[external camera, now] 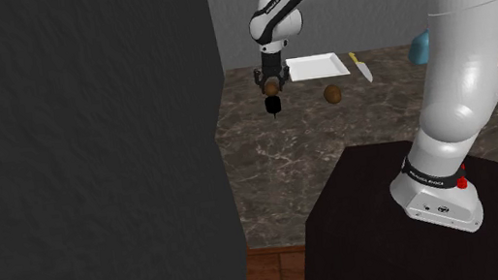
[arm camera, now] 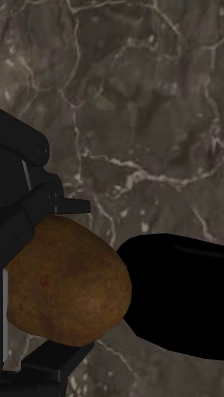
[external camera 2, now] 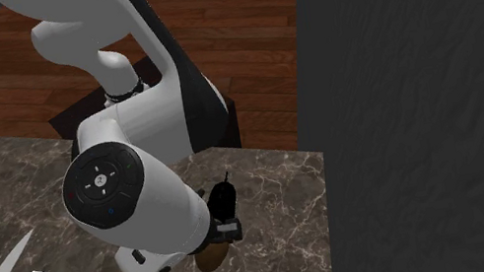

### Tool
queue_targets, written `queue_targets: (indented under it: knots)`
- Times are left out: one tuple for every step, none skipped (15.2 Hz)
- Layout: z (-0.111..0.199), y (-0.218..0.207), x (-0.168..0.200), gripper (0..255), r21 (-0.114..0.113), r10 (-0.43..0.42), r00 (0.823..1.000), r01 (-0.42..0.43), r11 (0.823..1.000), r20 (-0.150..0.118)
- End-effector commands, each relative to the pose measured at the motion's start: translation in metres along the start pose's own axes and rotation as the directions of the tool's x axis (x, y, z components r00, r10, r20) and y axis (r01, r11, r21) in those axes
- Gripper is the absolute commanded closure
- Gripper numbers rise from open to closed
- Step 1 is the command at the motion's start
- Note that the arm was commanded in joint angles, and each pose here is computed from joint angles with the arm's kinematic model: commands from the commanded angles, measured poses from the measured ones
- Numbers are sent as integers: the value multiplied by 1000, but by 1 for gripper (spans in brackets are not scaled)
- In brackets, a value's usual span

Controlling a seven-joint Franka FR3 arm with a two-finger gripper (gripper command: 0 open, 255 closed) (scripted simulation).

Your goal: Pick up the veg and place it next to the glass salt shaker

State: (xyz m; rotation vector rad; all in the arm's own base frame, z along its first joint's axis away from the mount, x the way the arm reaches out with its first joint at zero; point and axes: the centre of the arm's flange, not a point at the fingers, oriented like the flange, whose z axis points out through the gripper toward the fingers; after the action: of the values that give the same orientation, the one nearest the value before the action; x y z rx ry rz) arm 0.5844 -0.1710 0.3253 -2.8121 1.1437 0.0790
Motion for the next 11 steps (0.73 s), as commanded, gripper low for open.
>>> queue_targets:
  knots:
    - [-5,-1,0,255,0,0,1000,0,1000,0]
    - [-10,-1,-1,255,0,0,1000,0,1000,0]
    - [-15,-1,-1,255,0,0,1000,0,1000,0]
    - [-21,-2,-2,255,0,0,1000,0,1000,0]
    - [-26,-2,-2,255,0,0,1000,0,1000,0]
    - [-31,-3,-3,255,0,0,1000,0,1000,0]
    - [-36,-3,-3,255,0,0,1000,0,1000,0]
    - [-42,-3,-4,255,0,0,1000,0,1000,0]
    - [-47,-4,-4,255,0,0,1000,0,1000,0]
    - [-52,-4,-5,255,0,0,1000,0,1000,0]
    - [-57,-5,-5,255,0,0,1000,0,1000,0]
